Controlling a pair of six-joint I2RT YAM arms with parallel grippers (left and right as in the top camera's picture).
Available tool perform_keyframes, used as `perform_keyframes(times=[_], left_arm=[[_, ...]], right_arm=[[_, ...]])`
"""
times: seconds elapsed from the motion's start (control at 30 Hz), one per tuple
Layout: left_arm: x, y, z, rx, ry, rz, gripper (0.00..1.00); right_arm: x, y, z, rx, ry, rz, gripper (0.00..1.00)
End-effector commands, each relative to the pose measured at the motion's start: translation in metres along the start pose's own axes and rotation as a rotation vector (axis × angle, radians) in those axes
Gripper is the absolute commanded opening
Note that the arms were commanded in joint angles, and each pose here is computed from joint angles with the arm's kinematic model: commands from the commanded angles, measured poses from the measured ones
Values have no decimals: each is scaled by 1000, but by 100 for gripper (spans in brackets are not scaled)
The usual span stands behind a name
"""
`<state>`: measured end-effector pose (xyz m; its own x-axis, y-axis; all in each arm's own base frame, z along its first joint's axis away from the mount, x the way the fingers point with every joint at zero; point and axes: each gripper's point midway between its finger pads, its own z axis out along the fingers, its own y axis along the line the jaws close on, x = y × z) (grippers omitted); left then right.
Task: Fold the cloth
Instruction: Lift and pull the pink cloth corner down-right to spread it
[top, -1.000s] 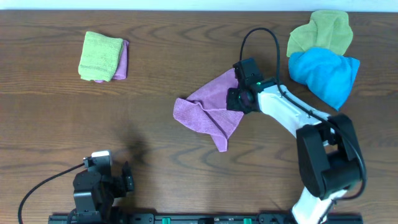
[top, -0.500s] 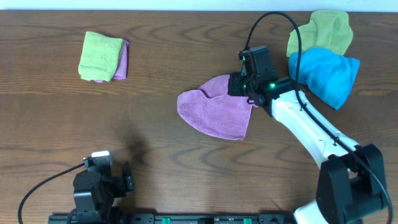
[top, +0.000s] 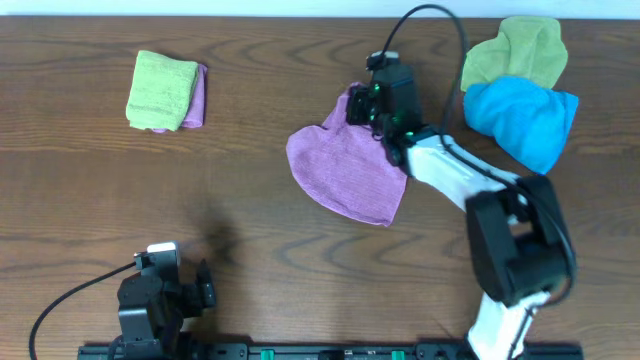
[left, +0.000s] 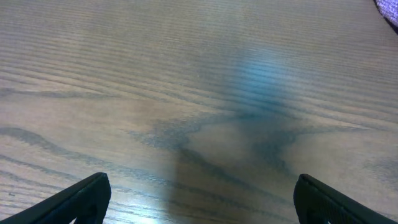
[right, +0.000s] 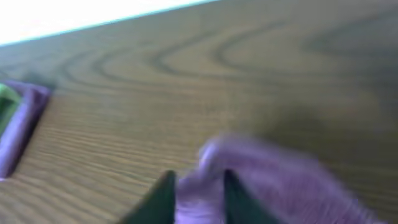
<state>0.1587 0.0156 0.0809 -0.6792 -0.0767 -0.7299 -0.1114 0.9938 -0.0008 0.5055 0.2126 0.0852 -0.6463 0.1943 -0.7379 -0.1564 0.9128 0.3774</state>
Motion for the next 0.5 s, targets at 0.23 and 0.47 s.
perform_keyframes(times=[0.23,0.47], left_arm=[[5,3,2,-17,16,11,95],[5,3,2,-17,16,11,95]], right_arm=[[-31,40,-55,-67,29,-5,76],[22,18,-163,88,356,4,99]])
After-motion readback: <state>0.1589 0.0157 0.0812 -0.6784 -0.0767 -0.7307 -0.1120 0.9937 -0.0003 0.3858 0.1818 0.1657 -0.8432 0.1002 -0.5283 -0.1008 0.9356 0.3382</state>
